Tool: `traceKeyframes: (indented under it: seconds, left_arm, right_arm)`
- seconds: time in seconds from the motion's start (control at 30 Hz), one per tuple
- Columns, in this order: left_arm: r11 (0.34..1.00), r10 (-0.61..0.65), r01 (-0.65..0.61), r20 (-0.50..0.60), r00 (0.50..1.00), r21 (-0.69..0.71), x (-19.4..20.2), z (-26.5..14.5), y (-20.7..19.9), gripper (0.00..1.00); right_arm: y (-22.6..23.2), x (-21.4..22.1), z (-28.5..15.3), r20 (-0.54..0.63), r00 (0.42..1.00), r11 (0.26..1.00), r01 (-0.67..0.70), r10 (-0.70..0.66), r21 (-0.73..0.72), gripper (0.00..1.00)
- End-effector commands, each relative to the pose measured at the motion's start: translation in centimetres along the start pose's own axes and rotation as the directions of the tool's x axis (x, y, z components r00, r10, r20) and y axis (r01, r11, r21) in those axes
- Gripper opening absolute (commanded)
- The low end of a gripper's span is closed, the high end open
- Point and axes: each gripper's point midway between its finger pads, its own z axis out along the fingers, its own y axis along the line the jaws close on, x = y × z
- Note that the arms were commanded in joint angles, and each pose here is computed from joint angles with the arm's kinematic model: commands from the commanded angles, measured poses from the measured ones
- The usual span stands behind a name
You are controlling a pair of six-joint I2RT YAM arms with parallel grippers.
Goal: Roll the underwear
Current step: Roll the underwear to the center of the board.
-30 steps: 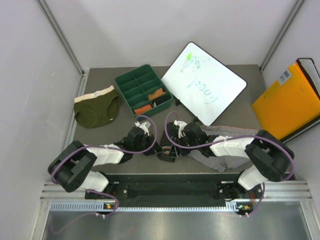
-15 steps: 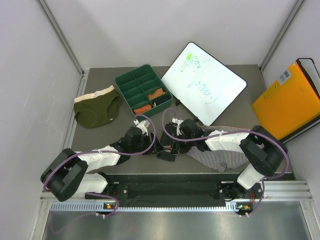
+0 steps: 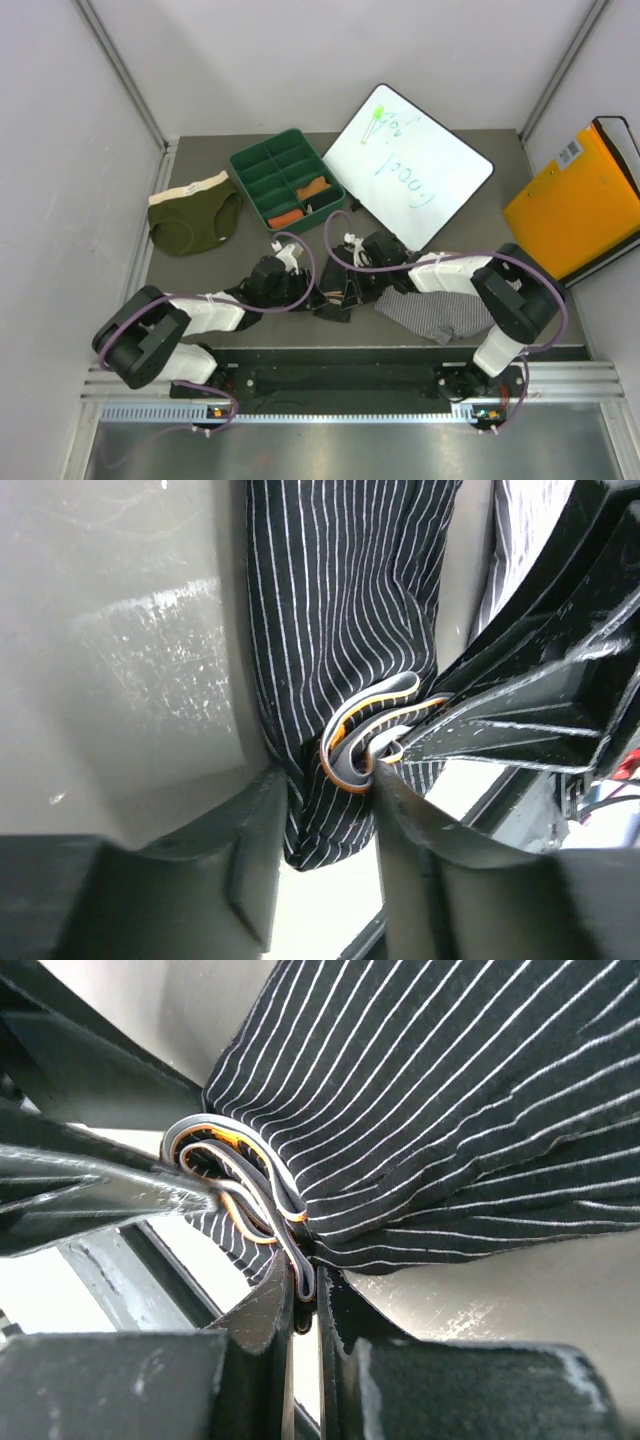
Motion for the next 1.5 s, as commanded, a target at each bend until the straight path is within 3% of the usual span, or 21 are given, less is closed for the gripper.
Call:
traceKeyframes:
  seconds: [0.0,0.1,0.13,0.17,0.23,0.33,0.4,0.5,0.53,0.67,0.77,1.0,1.27,1.47]
  left_arm:
    - [0.999,-0.004,0.005,-0.018,1.000,0.045,1.5,0.2,0.3,0.34]
    - [0.999,0.012,-0.012,-0.022,1.000,0.035,1.3,0.5,0.5,0.17]
    - [0.999,0.016,-0.015,-0.026,1.000,0.029,1.2,0.6,0.5,0.06]
    - [1.000,0.012,-0.011,-0.044,0.999,0.008,1.5,0.6,0.8,0.00]
    - [1.000,0.007,-0.008,-0.041,0.999,-0.013,0.7,0.8,0.7,0.00]
    - [0.999,-0.012,0.008,-0.066,0.998,-0.054,0.6,0.7,0.9,0.00]
    - [0.996,-0.043,0.035,-0.098,0.994,-0.081,0.8,0.4,0.9,0.00]
    - [0.995,-0.083,0.073,-0.149,0.985,-0.075,1.2,0.2,0.5,0.00]
    - [0.993,-0.104,0.092,-0.185,0.977,-0.071,1.7,0.0,0.5,0.00]
    - [0.989,-0.143,0.125,-0.273,0.951,-0.082,2.2,-0.5,0.3,0.00]
    - [0.984,-0.176,0.150,-0.337,0.925,-0.100,3.0,-1.0,0.7,0.00]
    - [0.980,-0.199,0.172,-0.421,0.885,-0.101,3.3,-1.7,0.9,0.00]
    - [0.984,-0.172,0.134,-0.460,0.871,-0.115,3.1,-2.0,1.1,0.00]
    - [0.986,-0.167,0.132,-0.483,0.860,-0.106,3.1,-2.2,1.0,0.00]
  right_arm:
    - [-2.1,0.7,0.5,-0.059,0.998,0.997,0.032,-0.028,0.063,0.00]
    - [-2.0,0.3,-0.2,-0.057,0.997,0.996,0.055,-0.051,0.073,0.07]
    - [-2.0,-0.1,-0.5,-0.044,0.998,0.994,0.059,-0.055,0.087,0.16]
    - [-2.2,-0.2,-0.8,-0.036,0.998,0.993,0.060,-0.057,0.099,0.25]
    - [-1.8,-1.1,-2.4,0.009,0.997,0.990,0.069,-0.070,0.127,0.46]
    - [-1.7,-2.4,-5.3,0.093,0.992,0.980,0.070,-0.088,0.187,0.69]
    - [-1.8,-2.7,-6.6,0.132,0.985,0.972,0.081,-0.112,0.219,0.75]
    - [-0.5,-3.8,-8.6,0.250,0.940,0.958,0.175,-0.231,0.227,0.75]
    - [0.5,-5.1,-9.7,0.325,0.899,0.943,0.219,-0.295,0.251,0.77]
    - [5.6,-3.7,-9.2,0.340,0.759,0.827,0.460,-0.555,0.324,0.78]
    - [8.2,-2.3,-7.7,0.339,0.669,0.750,0.576,-0.661,0.324,0.79]
    - [9.7,1.0,-3.2,0.198,0.527,0.562,0.745,-0.826,0.360,0.79]
    - [8.8,2.5,-0.6,0.097,0.453,0.452,0.802,-0.886,0.391,0.75]
    - [6.7,3.4,0.8,0.020,0.445,0.414,0.816,-0.895,0.404,0.58]
